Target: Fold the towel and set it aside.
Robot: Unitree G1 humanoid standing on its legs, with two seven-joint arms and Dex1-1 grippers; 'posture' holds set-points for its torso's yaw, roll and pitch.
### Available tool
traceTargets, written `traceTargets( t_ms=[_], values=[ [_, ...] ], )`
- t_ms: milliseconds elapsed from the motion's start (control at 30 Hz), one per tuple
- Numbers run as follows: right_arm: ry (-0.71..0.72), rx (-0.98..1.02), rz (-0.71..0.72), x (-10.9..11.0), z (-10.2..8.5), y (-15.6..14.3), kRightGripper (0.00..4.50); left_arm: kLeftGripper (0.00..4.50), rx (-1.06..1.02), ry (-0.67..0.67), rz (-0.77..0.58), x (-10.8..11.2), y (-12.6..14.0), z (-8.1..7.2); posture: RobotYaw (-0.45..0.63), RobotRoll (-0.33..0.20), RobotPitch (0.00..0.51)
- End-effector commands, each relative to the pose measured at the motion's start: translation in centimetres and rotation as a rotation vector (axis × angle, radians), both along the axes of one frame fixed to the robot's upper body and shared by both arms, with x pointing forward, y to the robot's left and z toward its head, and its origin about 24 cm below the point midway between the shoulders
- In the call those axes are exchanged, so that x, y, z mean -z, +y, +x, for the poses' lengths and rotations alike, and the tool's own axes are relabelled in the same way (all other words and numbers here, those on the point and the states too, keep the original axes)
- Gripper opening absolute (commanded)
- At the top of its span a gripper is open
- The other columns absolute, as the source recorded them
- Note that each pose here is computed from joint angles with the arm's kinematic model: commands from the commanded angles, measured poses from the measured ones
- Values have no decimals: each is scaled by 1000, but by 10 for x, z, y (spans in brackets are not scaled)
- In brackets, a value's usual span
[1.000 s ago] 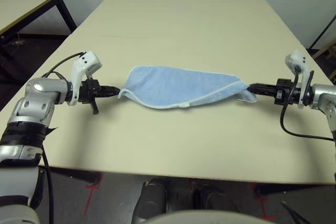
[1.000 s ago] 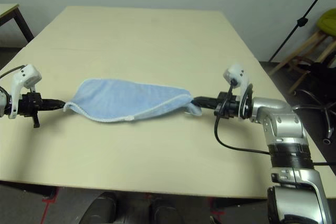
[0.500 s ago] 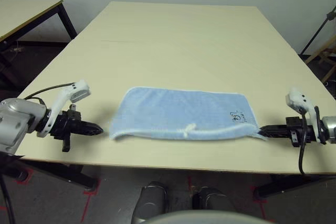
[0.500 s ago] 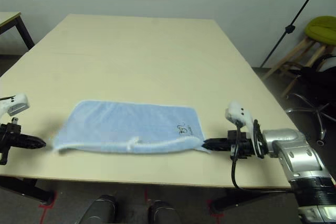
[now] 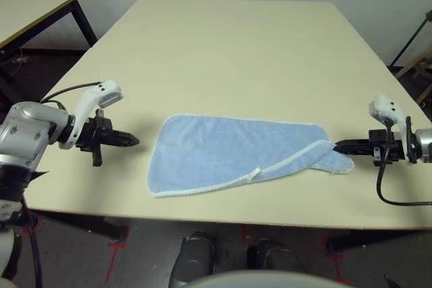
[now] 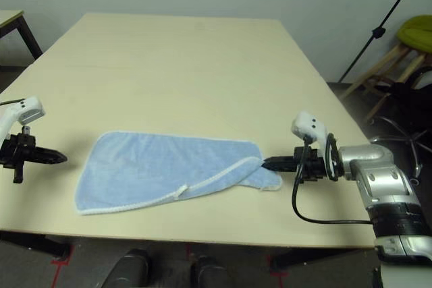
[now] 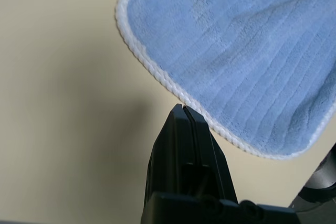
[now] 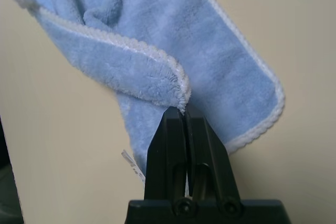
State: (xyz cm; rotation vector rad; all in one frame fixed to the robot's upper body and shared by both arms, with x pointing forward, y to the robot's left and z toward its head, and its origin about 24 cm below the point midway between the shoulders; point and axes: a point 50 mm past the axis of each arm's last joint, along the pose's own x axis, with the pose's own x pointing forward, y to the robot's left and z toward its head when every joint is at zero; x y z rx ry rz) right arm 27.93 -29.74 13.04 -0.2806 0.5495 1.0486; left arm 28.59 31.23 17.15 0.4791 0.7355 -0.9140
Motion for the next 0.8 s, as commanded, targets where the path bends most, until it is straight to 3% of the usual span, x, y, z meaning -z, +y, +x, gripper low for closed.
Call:
traceTargets(
  t_ms=[33, 200, 233, 333, 433, 533, 667, 800],
  values=[
    [-15, 17, 4, -1, 6, 0, 0, 42, 6, -14, -19, 3, -2, 4, 128, 0, 91],
    [-8, 3, 27, 1, 5, 6, 0, 42, 31, -26, -81, 1, -10, -9, 134, 0, 109],
    [-7, 1, 29, 2, 4, 7, 0, 221, 43, -39, -100, 0, -13, -13, 134, 0, 113],
    [-4, -2, 39, 4, 2, 10, 0, 963, 96, -40, -185, -6, -31, -33, 137, 0, 124],
    [-1, -4, 47, 5, 0, 11, 0, 1967, 156, 22, -130, -8, -40, -60, 140, 0, 133],
    [1, -7, 53, 4, -1, 13, 0, 3061, 200, 38, -87, -4, -47, -78, 145, 0, 139],
    [-4, -9, 70, 2, -1, 17, 0, 4471, 208, 12, -71, 5, -52, -83, 147, 0, 141],
    [-20, -1, 91, -2, -2, 21, 0, 4471, 229, 24, -17, 23, -52, -88, 134, 0, 146]
  ],
)
